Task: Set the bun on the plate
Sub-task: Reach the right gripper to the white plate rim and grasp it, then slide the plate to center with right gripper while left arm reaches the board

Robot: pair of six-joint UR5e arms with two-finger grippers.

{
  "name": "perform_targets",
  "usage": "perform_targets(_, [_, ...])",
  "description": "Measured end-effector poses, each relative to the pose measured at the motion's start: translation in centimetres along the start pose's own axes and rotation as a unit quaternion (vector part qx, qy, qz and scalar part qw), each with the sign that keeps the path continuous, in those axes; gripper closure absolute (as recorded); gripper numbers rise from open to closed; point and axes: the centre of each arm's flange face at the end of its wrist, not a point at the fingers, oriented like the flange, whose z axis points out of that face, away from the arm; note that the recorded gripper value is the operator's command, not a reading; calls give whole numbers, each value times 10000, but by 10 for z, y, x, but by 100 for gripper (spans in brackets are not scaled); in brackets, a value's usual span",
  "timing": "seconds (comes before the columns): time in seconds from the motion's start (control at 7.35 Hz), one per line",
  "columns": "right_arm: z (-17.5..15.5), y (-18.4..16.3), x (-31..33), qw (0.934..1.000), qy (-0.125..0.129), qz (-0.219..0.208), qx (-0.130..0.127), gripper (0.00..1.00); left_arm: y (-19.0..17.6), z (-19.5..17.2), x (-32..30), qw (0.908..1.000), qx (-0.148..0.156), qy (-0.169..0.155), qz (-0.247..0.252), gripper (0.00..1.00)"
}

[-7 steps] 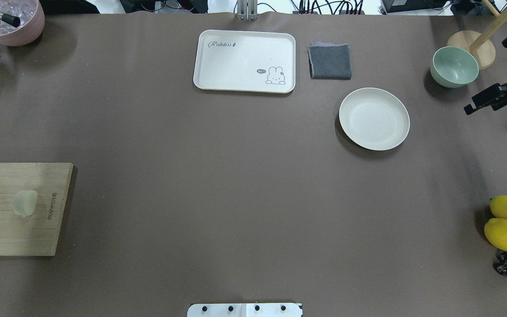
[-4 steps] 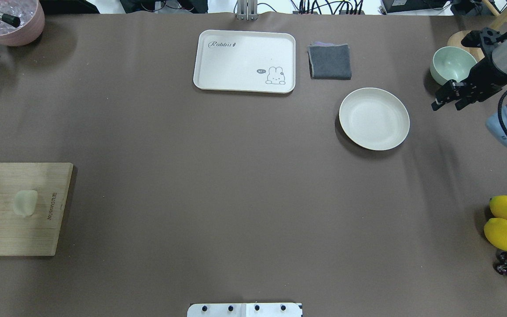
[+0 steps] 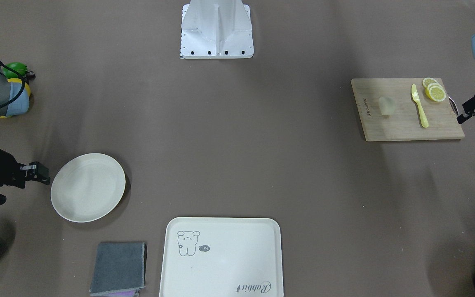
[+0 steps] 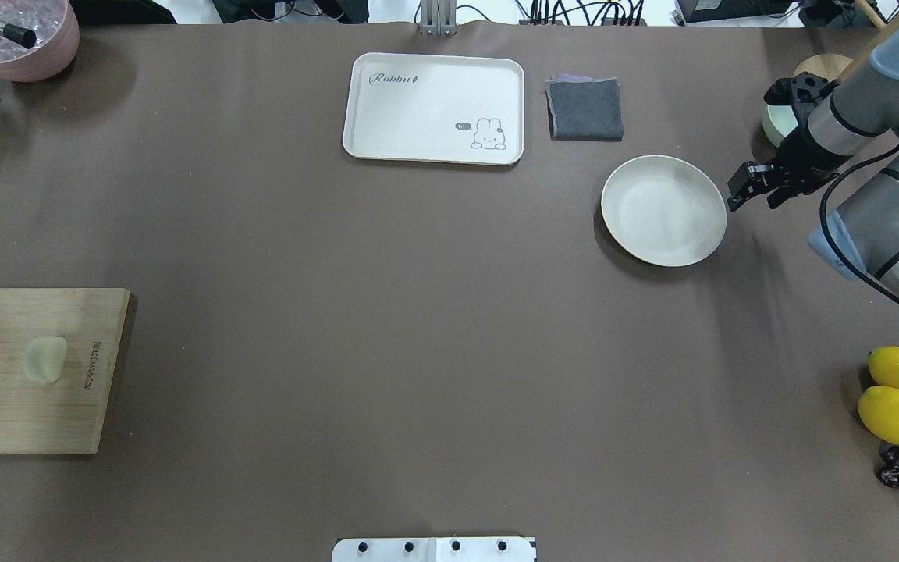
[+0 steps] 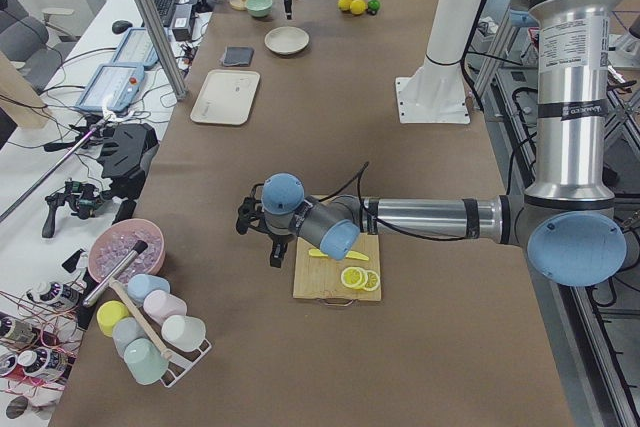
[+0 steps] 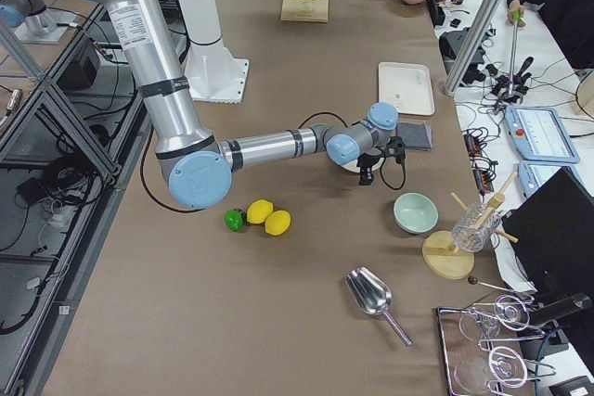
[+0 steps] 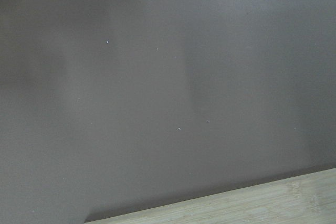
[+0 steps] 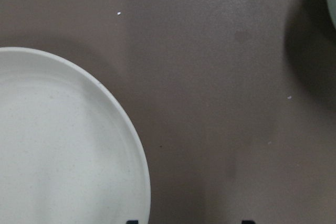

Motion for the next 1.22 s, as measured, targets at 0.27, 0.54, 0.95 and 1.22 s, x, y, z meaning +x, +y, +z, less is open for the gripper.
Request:
perform_targets(0.27, [10, -3, -6, 9998, -101, 124, 88, 34, -1, 1, 2, 10000, 13, -36, 29, 3])
perform_targets(0.54, [10, -7, -13, 9995, -165, 254, 117, 45, -2, 2, 5, 10000, 11, -52, 63, 3])
perform_targets(0.95, [16, -6, -19, 9993, -173, 316, 69, 45, -2, 3, 6, 9999, 17, -55, 83, 3])
perform_targets(1.22, [22, -4, -21, 9994, -157, 313, 20, 97, -3, 2, 7, 9999, 18, -55, 85, 3])
